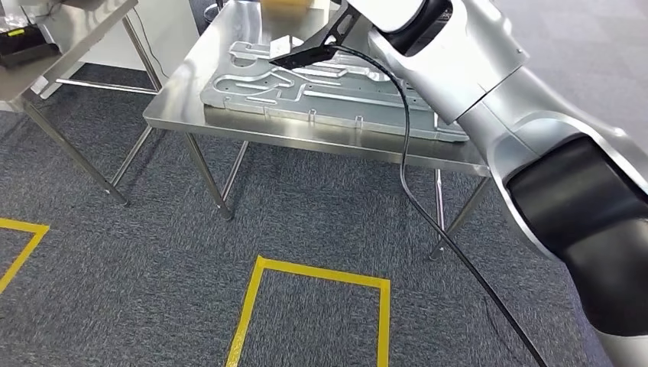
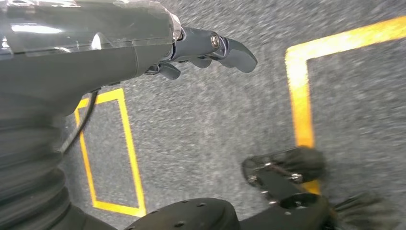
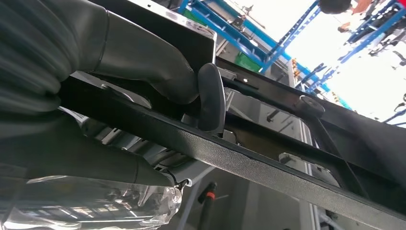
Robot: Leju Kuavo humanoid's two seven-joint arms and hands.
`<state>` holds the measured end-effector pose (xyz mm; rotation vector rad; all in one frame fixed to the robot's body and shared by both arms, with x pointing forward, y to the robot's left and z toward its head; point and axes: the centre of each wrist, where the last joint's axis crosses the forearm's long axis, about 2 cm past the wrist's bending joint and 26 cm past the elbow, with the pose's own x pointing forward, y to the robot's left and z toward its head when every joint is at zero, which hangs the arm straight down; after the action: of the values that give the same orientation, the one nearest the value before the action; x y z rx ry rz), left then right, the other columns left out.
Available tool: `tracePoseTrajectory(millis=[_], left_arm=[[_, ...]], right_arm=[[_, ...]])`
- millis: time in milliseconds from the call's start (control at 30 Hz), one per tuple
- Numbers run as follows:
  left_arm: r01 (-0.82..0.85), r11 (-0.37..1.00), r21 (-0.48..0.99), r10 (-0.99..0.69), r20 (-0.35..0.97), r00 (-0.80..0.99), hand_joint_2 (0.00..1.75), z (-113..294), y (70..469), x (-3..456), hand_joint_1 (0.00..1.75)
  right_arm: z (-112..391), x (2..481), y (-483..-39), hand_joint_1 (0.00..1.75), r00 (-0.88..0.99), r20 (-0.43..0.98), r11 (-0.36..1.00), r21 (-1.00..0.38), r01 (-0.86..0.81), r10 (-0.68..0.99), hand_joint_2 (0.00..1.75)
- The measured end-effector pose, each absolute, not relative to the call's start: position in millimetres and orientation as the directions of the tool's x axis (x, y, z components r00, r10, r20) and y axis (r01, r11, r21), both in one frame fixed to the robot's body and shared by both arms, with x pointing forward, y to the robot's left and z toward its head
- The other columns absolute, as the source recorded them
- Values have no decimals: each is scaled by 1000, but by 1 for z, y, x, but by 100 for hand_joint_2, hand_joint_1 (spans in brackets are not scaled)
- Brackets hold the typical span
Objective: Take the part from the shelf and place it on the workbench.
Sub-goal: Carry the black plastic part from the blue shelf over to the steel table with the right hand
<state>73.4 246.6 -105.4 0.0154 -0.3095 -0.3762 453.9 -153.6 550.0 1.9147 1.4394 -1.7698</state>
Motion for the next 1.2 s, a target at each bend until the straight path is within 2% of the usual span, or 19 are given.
tracePoseTrajectory(millis=[100, 300, 733, 1200], left_arm=[[364, 929, 59, -365, 296, 883, 175, -105, 242, 74, 0], [366, 928, 65, -367, 310, 877, 175, -103, 243, 82, 0], [385, 920, 68, -386, 323, 864, 175, -102, 241, 87, 0], [393, 918, 59, -389, 328, 861, 175, -101, 235, 91, 0]], right_arm=[[544, 458, -159, 175, -170, -839, -539, -473, 697, 517, 175], [576, 447, -156, 175, -119, -849, -528, -422, 737, 514, 175], [586, 443, -155, 175, -129, -834, -503, -439, 745, 536, 175], [558, 456, -163, 175, -151, -802, -501, -495, 710, 578, 175]])
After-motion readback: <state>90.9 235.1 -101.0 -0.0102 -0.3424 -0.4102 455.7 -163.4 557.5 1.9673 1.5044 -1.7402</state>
